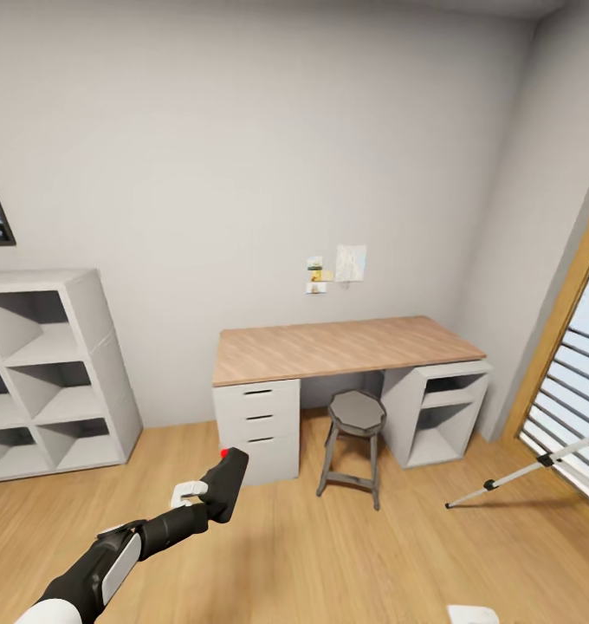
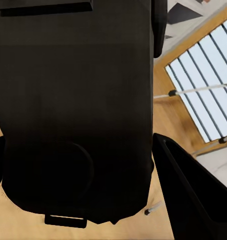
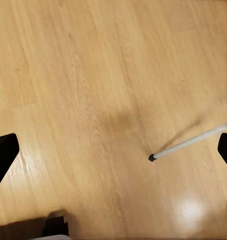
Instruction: Attach the digital camera to the camera tripod in the bedroom.
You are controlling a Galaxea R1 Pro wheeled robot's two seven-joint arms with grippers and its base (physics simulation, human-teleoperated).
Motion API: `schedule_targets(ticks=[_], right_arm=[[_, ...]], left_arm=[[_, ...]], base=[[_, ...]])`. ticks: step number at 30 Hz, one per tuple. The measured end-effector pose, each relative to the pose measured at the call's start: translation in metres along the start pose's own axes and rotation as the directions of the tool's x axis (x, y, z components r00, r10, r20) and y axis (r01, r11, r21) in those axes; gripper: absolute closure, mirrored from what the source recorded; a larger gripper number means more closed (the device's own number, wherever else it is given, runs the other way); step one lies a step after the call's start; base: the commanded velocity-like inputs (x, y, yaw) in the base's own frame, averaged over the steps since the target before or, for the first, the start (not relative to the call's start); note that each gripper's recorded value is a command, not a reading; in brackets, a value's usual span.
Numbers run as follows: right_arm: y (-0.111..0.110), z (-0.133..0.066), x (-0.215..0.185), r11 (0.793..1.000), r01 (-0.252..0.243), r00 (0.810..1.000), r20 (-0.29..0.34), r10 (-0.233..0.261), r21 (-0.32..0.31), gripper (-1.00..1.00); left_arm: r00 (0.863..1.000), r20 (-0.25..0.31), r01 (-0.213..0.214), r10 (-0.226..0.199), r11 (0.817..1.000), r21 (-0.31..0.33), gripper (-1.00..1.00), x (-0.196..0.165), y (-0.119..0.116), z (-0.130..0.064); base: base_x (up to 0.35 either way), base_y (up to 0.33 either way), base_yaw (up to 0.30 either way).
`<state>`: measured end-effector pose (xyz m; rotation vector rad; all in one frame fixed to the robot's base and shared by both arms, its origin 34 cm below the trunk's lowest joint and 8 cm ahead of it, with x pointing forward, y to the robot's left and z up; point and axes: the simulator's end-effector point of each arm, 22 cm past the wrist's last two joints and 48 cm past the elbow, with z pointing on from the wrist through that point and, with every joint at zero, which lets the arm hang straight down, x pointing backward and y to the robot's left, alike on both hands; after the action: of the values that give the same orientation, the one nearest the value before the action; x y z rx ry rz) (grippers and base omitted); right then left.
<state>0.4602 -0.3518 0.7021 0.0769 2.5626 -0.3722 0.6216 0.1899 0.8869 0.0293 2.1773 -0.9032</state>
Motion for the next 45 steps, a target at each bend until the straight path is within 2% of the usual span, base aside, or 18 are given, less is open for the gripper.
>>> schedule_targets(ticks=[25, 45], right_arm=[[-0.0019, 0.0, 0.003, 1.0, 0.001, 1.0, -0.014, -0.001, 0.009, -1.0], [-0.0016, -0.0003, 0.0034, 1.0, -0.003, 1.0, -0.015, 0.003, 0.011, -1.0]], left_arm=[[1.0, -0.001, -0.001, 0.001, 1.0, 0.001, 1.0, 0.0, -0.0006, 0.0003], [1.0, 0.019, -0.017, 0.017, 1.0, 0.003, 1.0, -0.0077, -0.0024, 0.0002]], base=[[0.0, 0.0, -0.028], [0.0, 0.0, -0.262]])
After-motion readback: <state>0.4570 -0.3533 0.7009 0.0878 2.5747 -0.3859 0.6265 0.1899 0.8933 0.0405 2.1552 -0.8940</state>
